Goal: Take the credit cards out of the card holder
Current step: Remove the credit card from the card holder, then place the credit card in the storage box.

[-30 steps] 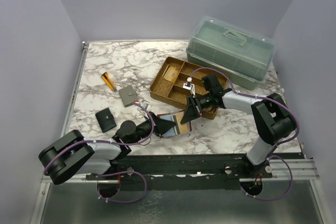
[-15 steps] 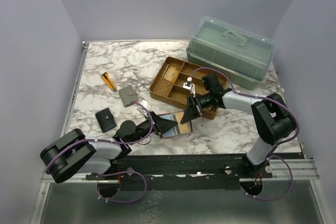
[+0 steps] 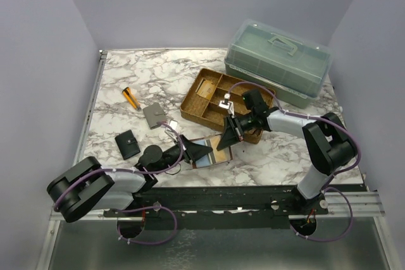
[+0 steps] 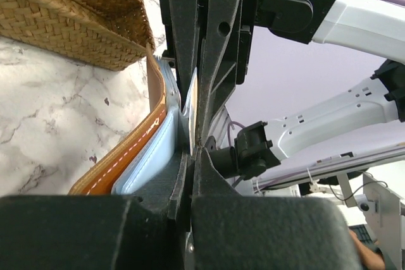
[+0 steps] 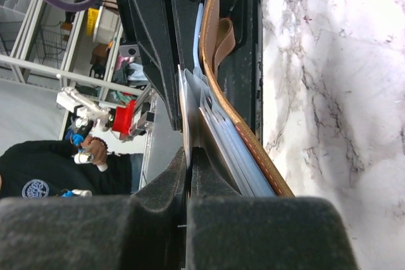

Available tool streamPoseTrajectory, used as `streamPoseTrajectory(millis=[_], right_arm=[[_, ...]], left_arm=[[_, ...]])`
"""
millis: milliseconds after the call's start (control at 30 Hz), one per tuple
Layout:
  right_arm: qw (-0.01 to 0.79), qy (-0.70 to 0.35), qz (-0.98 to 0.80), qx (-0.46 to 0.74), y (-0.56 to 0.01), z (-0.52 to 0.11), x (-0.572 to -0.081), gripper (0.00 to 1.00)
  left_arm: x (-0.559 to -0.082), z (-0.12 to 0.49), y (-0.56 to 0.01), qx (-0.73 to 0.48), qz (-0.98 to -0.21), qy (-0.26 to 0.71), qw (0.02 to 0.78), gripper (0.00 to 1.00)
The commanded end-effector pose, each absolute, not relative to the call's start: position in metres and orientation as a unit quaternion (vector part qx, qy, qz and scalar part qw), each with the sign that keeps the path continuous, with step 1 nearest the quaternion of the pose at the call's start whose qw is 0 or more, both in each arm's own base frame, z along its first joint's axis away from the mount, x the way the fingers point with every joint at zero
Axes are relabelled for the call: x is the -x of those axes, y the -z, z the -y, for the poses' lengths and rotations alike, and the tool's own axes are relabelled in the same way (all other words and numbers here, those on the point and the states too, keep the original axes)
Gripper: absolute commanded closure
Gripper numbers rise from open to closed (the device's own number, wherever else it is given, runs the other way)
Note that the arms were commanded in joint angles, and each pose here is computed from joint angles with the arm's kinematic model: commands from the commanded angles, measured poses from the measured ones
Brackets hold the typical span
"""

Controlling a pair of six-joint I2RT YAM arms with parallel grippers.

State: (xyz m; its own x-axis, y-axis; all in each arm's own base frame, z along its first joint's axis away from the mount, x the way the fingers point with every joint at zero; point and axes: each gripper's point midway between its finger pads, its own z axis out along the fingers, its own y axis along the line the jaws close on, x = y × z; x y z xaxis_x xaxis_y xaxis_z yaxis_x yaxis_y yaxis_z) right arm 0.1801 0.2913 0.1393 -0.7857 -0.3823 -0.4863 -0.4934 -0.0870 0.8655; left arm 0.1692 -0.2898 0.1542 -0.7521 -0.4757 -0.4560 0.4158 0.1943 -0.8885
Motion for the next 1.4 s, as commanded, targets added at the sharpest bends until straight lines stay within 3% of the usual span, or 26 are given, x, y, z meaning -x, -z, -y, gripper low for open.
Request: streamPoseTrajectory(millis=[0,333,867,1067,1367], right_arm=[[0.065,-0.649,-0.685,0.325,-0.139,-0.29,-0.191,1.0],[0.078,-0.646,-0.682,0.332,-0.141,-0.289,-0.193,1.0],[0.09,-0.579,-0.737,0.336,-0.102,-0.289,-0.201,1.0],[0.083,-0.539,-0.776,0.316,-0.073,-0.289,-0.211,1.0],[0.081,-0.522,-0.789,0.313,-0.059,-0.288,-0.217,0.97]], left_arm=[[-0.163,0.275,-0.184,0.013,-0.65,0.657,0.381,1.0],[-0.16,0.26,-0.185,0.015,-0.658,0.641,0.394,1.0],[-0.192,0.215,-0.166,0.096,-0.742,0.508,0.427,1.0],[-0.233,0.205,-0.172,0.099,-0.772,0.436,0.451,1.0],[-0.324,0.199,-0.182,0.057,-0.792,0.445,0.414,1.0]])
